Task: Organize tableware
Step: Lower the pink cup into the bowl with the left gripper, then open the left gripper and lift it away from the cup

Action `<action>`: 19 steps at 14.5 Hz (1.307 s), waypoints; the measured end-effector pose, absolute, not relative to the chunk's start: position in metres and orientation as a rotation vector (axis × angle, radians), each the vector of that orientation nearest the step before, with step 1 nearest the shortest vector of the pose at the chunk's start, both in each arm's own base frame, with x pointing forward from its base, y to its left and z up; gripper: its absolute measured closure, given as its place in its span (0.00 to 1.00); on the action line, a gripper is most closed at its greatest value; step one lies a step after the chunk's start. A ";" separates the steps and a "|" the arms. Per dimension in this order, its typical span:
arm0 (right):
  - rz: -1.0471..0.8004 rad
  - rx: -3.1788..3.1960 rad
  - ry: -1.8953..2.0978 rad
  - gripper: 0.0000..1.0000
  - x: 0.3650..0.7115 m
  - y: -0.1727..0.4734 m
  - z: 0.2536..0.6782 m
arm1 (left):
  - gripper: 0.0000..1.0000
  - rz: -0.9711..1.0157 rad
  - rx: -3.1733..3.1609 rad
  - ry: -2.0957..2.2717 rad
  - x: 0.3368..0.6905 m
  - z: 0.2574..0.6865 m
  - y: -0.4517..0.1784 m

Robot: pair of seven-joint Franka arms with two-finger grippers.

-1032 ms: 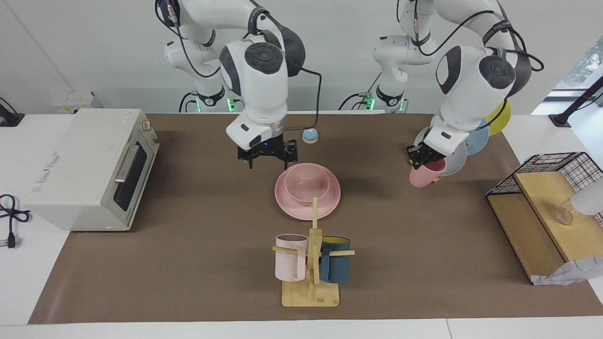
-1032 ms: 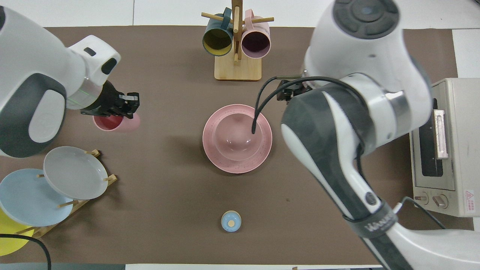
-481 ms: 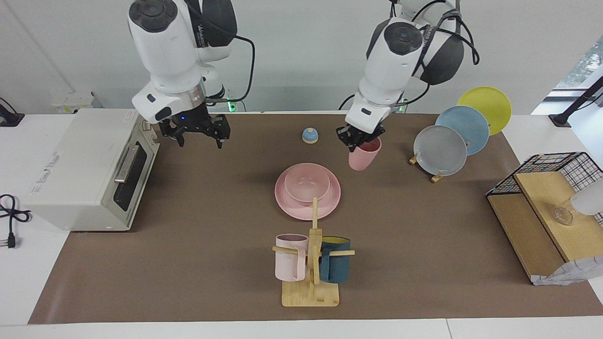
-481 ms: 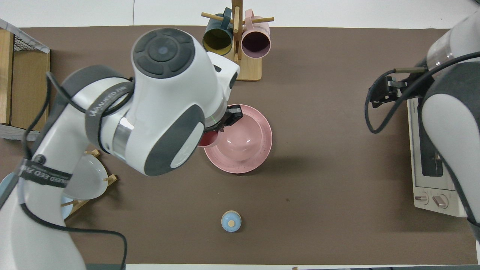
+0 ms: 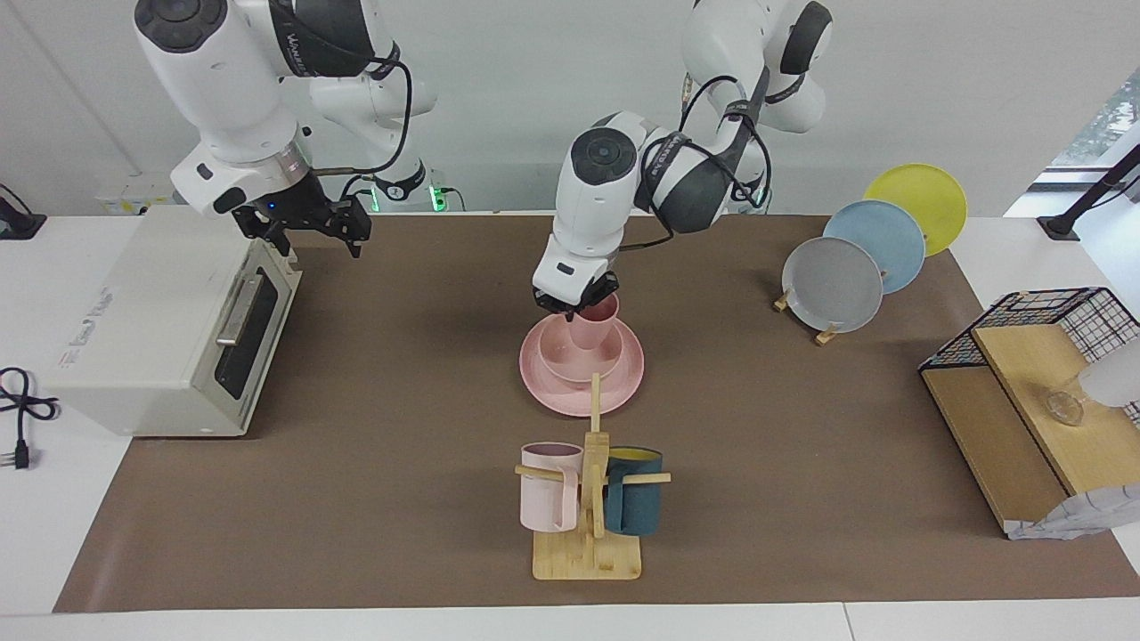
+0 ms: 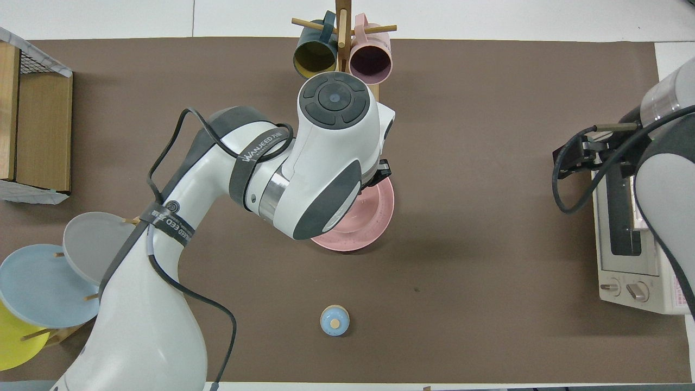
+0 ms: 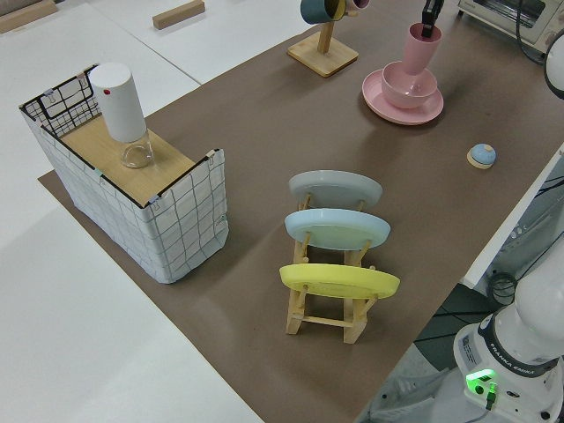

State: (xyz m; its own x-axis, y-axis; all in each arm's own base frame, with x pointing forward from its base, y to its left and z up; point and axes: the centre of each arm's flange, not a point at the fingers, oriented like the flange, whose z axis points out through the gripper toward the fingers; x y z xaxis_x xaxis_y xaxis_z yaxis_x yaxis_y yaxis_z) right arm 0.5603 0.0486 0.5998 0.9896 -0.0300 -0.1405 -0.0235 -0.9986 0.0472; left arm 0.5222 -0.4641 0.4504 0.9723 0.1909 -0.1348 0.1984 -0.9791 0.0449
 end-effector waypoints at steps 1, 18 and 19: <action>-0.220 3.089 -0.049 0.00 0.556 0.045 0.595 | 0.95 -0.205 3.064 0.308 0.524 0.444 -0.465; -0.153 3.106 -0.058 0.00 0.549 0.014 0.585 | 0.95 -0.173 3.051 0.341 0.531 0.396 -0.472; -0.153 3.107 -0.058 0.00 0.549 0.014 0.585 | 0.95 -0.173 3.051 0.342 0.531 0.393 -0.472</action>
